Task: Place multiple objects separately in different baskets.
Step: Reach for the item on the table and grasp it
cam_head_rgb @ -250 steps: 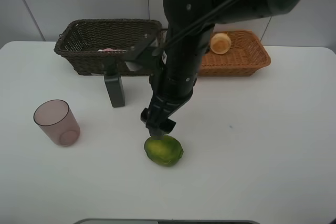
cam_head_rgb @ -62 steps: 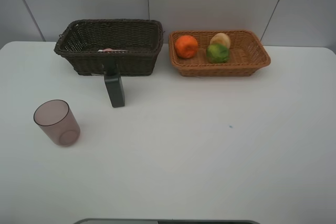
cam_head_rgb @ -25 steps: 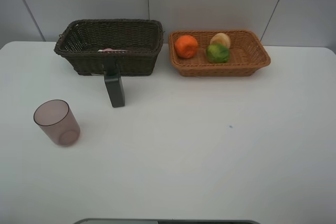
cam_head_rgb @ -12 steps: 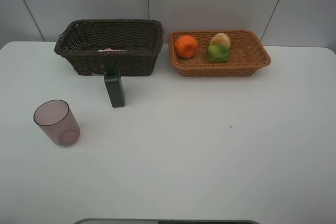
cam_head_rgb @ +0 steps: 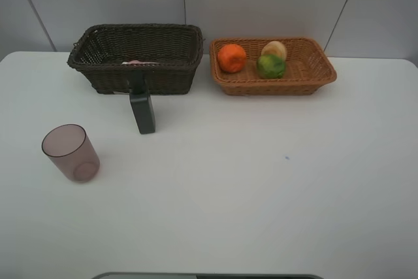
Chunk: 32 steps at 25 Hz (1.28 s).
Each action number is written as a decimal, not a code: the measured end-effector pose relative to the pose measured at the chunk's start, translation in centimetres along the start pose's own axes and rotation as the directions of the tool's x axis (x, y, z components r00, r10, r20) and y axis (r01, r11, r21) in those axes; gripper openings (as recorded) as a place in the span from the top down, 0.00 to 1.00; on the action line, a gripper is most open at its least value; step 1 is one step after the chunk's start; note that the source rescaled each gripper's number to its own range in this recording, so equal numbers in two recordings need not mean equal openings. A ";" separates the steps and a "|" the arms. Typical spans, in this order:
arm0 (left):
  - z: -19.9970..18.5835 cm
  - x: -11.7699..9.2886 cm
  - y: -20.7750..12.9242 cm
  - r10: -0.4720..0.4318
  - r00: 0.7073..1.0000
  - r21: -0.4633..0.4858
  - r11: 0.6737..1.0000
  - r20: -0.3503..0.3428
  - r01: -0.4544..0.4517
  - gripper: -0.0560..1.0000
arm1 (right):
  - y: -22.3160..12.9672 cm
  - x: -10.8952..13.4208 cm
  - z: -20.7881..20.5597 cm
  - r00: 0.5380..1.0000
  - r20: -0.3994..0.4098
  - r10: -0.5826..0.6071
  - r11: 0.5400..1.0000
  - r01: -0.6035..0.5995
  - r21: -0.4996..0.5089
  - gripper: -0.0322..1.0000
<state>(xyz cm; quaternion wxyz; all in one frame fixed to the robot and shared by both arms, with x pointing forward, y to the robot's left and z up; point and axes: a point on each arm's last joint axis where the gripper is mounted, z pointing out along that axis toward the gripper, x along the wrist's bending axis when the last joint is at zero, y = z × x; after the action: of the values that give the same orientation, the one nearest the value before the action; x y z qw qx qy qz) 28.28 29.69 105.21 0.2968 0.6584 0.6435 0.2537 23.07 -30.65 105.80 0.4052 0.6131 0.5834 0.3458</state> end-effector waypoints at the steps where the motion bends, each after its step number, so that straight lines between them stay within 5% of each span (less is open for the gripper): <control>1: 0.8 -0.1 0.9 0.000 1.000 0.049 0.999 0.001 0.000 0.00 | 0.0 0.0 0.0 1.000 0.000 0.000 1.000 0.000 0.000 0.08; 7: 5.9 -0.3 6.5 0.054 0.999 0.282 0.958 0.008 -0.054 0.00 | 0.0 0.0 0.0 1.000 0.000 0.000 1.000 0.000 0.000 0.08; 14: 13.8 -1.3 10.7 0.122 0.991 0.490 0.861 0.058 -0.135 0.00 | 0.0 0.0 0.0 1.000 0.000 0.000 1.000 0.000 0.000 0.08; 20: 18.2 -3.0 11.0 0.208 0.973 0.543 0.808 0.099 -0.228 0.00 | 0.0 0.0 0.0 1.000 0.000 0.000 1.000 0.000 0.000 0.08; 32: 21.2 -3.2 10.3 0.214 0.971 0.564 0.792 0.103 -0.234 0.00 | 0.0 0.0 0.0 1.000 0.000 0.000 1.000 0.000 0.000 0.08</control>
<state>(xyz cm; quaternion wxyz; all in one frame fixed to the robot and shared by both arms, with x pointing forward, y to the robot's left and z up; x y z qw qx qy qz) 50.50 25.21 98.02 0.0640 0.7926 0.6022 0.0708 23.07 -30.65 105.80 0.4052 0.6131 0.5834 0.3458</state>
